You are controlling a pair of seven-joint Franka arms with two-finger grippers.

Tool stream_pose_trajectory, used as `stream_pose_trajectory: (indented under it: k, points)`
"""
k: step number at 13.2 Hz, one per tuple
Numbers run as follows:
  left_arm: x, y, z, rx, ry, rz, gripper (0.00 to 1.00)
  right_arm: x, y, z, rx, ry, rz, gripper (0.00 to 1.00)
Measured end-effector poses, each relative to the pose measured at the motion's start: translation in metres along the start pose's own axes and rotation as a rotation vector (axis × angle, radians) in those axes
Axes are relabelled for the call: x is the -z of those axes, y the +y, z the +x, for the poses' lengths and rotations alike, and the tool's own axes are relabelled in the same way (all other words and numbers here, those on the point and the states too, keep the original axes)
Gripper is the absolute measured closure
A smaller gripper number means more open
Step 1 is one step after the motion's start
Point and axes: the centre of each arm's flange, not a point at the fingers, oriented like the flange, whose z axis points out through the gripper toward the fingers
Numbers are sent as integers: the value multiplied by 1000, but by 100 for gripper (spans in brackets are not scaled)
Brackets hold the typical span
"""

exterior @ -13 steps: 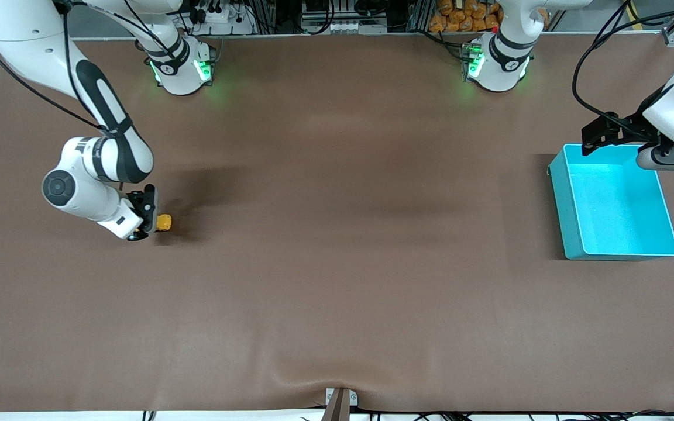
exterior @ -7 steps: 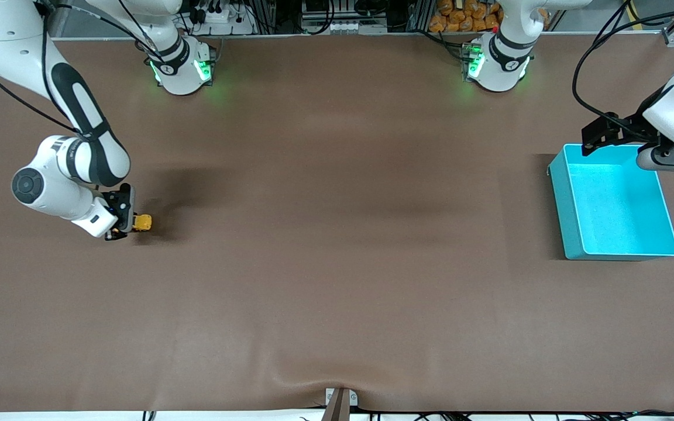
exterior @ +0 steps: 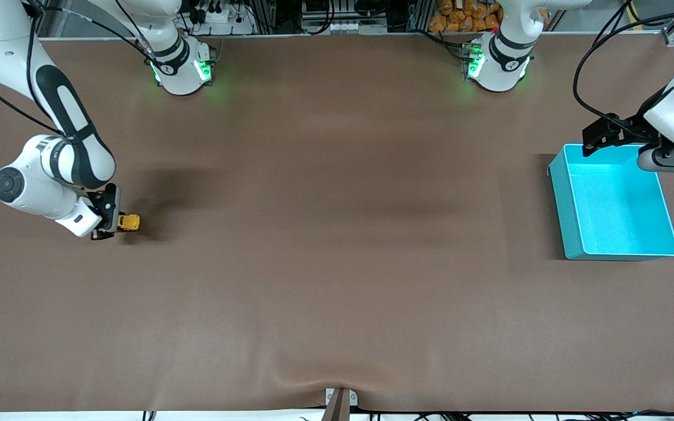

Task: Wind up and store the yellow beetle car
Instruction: 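Press and drag the car backward along the table with the right gripper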

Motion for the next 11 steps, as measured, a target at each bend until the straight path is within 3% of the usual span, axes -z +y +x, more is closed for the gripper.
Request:
stream_pose_trajectory:
  k: [9, 11]
  points:
    - [0, -4, 4, 6, 24, -1, 0, 0, 2, -13, -20, 9, 17, 56]
    - [1, -5, 4, 9, 25, -1, 0, -4, 0, -13, -21, 14, 39, 51]
